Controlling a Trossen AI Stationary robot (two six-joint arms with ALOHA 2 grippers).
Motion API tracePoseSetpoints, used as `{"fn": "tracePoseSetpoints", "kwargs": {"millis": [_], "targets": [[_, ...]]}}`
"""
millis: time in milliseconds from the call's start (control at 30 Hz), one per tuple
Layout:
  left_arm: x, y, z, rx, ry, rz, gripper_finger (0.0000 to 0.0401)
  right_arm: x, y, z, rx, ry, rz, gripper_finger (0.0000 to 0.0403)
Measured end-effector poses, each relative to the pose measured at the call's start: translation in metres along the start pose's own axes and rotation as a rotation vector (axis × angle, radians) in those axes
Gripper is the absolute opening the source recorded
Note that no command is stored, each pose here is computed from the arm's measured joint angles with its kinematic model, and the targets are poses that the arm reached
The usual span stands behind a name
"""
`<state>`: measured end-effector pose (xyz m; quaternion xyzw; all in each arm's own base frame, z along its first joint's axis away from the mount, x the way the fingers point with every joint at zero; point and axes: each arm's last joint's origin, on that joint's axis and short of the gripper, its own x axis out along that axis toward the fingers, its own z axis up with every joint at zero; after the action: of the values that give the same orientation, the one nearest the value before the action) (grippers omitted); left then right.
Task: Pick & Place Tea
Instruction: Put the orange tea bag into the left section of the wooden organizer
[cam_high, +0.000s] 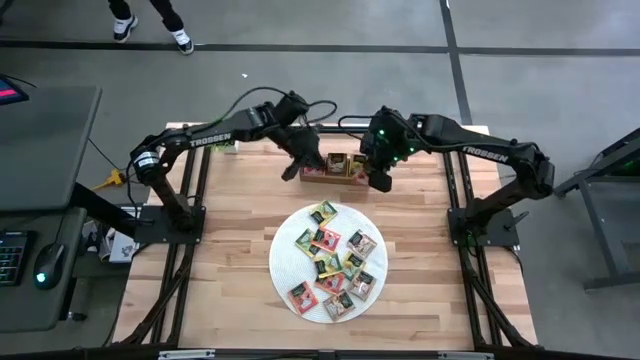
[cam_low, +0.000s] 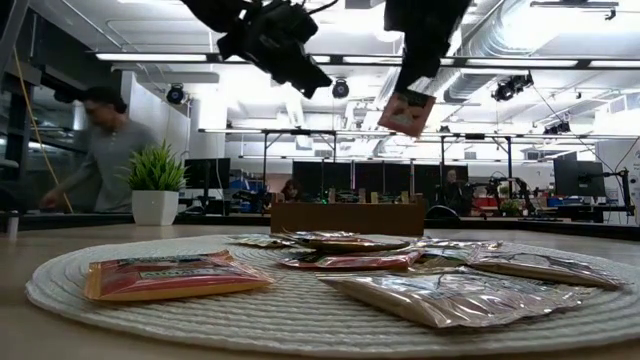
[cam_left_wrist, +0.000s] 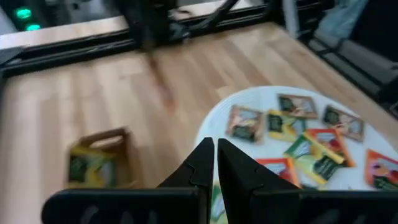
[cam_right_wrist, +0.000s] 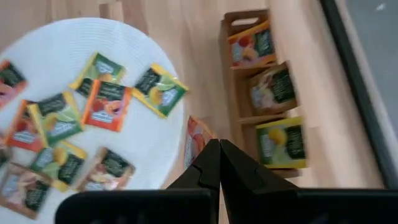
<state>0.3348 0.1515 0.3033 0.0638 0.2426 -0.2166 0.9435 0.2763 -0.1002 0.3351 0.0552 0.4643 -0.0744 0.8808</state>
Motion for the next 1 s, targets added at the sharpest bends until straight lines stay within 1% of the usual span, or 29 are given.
{"fn": "tracePoseSetpoints", "kwargs": {"millis": [133,233,367,500,633,733,800,867,1000], "targets": [[0.019,-0.006,-0.001,-0.002,0.008,-0.045,0.0021,-0.004,0.003,0.013,-0.065,0.004,-0.014,0.0],[0.026,-0.007,0.003,-0.01,-0.008,-0.045,0.0041,-0.002,0.007,0.021,-0.101,0.021,-0.008,0.0],[0.028,-0.006,0.008,-0.015,-0.028,-0.003,0.0096,0.003,0.013,0.026,-0.13,0.048,-0.011,0.0],[0.029,-0.004,0.01,-0.027,-0.008,0.074,0.0156,0.004,0.016,0.027,-0.136,0.05,-0.008,0.0],[0.029,-0.002,0.01,-0.085,0.001,0.113,0.0197,0.005,0.018,0.027,-0.139,0.05,-0.016,0.0],[0.031,-0.002,0.011,-0.107,-0.011,0.117,0.0211,0.005,0.02,0.028,-0.145,0.035,-0.015,0.0],[0.041,-0.001,0.011,-0.11,-0.027,0.112,0.0213,0.005,0.021,0.03,-0.15,0.022,-0.02,0.0],[0.048,-0.003,0.008,-0.14,-0.016,0.093,0.0213,0.005,0.022,0.032,-0.153,0.004,-0.021,0.0],[0.056,-0.007,0.017,-0.101,-0.049,0.116,0.0213,0.005,0.022,0.032,-0.153,0.0,-0.022,0.0]]}}
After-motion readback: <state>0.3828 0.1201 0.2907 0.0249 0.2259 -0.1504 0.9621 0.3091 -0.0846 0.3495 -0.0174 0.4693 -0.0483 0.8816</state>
